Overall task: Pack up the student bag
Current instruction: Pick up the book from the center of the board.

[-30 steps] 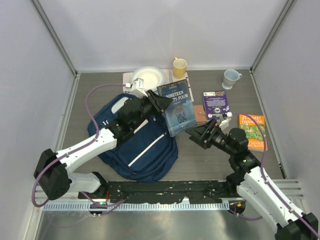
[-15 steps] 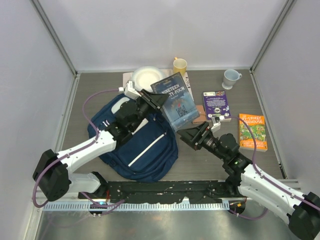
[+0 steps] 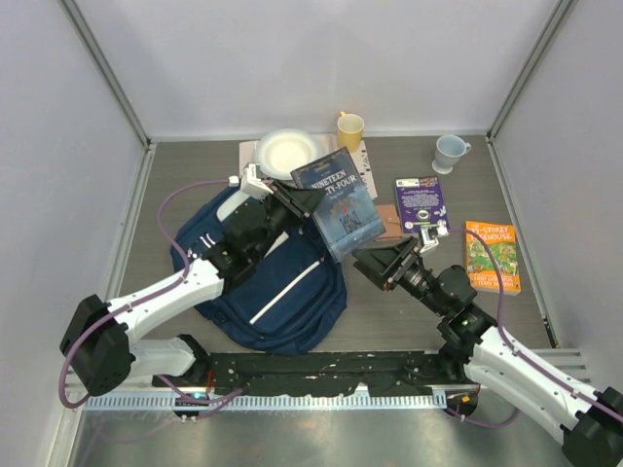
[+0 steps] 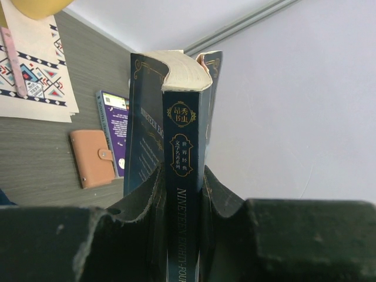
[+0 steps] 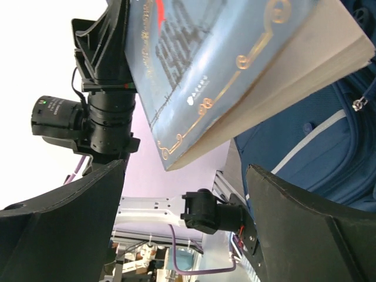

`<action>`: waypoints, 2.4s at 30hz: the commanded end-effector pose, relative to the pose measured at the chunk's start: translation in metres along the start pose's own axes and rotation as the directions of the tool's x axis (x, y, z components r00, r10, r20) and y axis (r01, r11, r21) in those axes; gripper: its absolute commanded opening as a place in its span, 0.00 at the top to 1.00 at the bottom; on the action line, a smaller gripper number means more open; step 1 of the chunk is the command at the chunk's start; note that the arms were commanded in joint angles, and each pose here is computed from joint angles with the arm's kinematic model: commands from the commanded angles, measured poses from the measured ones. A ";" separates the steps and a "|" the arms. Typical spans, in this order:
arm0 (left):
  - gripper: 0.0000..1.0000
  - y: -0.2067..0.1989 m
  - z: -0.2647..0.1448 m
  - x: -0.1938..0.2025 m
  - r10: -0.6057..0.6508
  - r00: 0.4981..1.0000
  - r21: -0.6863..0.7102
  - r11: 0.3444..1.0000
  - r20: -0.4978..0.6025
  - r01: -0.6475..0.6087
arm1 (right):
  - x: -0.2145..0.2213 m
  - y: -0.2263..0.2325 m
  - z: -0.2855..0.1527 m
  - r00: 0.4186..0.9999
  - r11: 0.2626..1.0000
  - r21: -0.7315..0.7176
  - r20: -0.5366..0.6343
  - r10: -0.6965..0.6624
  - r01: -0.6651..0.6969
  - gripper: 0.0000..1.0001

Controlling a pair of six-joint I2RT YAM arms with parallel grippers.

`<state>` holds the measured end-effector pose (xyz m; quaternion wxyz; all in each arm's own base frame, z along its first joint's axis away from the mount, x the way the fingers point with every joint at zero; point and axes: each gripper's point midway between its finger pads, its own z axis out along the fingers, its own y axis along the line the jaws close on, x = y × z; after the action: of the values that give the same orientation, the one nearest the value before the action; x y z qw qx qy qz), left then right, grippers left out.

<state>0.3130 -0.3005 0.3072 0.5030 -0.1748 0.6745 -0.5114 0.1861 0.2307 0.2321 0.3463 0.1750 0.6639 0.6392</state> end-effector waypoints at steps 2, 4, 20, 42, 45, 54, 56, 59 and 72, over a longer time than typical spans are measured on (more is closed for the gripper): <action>1.00 -0.050 -0.005 -0.030 -0.073 0.994 0.160 0.985 0.085 0.058 | -0.009 0.017 0.001 0.998 0.996 -0.084 0.048 0.030 -0.025 0.10; 1.00 -0.053 -0.005 -0.029 -0.094 0.993 0.173 0.982 0.074 0.080 | -0.012 0.014 0.005 0.998 0.997 -0.071 0.065 0.021 -0.016 0.10; 1.00 -0.046 -0.017 -0.021 -0.188 0.981 0.199 0.964 0.043 0.176 | -0.031 0.027 0.033 0.984 0.978 -0.189 0.141 0.112 -0.084 0.10; 1.00 -0.023 -0.021 -0.001 -0.233 0.972 0.168 0.958 -0.016 0.232 | -0.057 0.050 0.021 0.953 0.955 -0.294 0.272 0.131 -0.048 0.37; 1.00 -0.016 -0.026 0.003 -0.246 0.969 0.155 0.957 -0.023 0.247 | -0.057 0.054 0.023 0.955 0.953 -0.301 0.272 0.117 -0.031 0.39; 1.00 -0.005 -0.036 0.009 -0.253 0.966 0.127 0.958 -0.042 0.257 | -0.058 0.057 0.029 0.958 0.957 -0.292 0.276 0.078 0.007 0.43; 1.00 -0.004 -0.037 0.014 -0.249 0.966 0.119 0.959 -0.068 0.256 | -0.058 0.060 0.030 0.958 0.955 -0.296 0.277 0.070 0.015 0.48; 1.00 0.001 -0.039 0.020 -0.249 0.965 0.109 0.960 -0.089 0.258 | -0.053 0.060 0.033 0.967 0.956 -0.293 0.249 0.058 0.018 0.50; 1.00 0.018 -0.050 0.037 -0.219 0.965 0.078 0.970 -0.143 0.232 | -0.050 0.054 0.036 0.971 0.971 -0.237 0.237 0.014 0.044 0.94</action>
<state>0.2808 -0.2811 0.2512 0.4171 -0.2476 0.6640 -0.5691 0.2359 0.2349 0.2325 0.4015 0.2313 0.6060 0.6466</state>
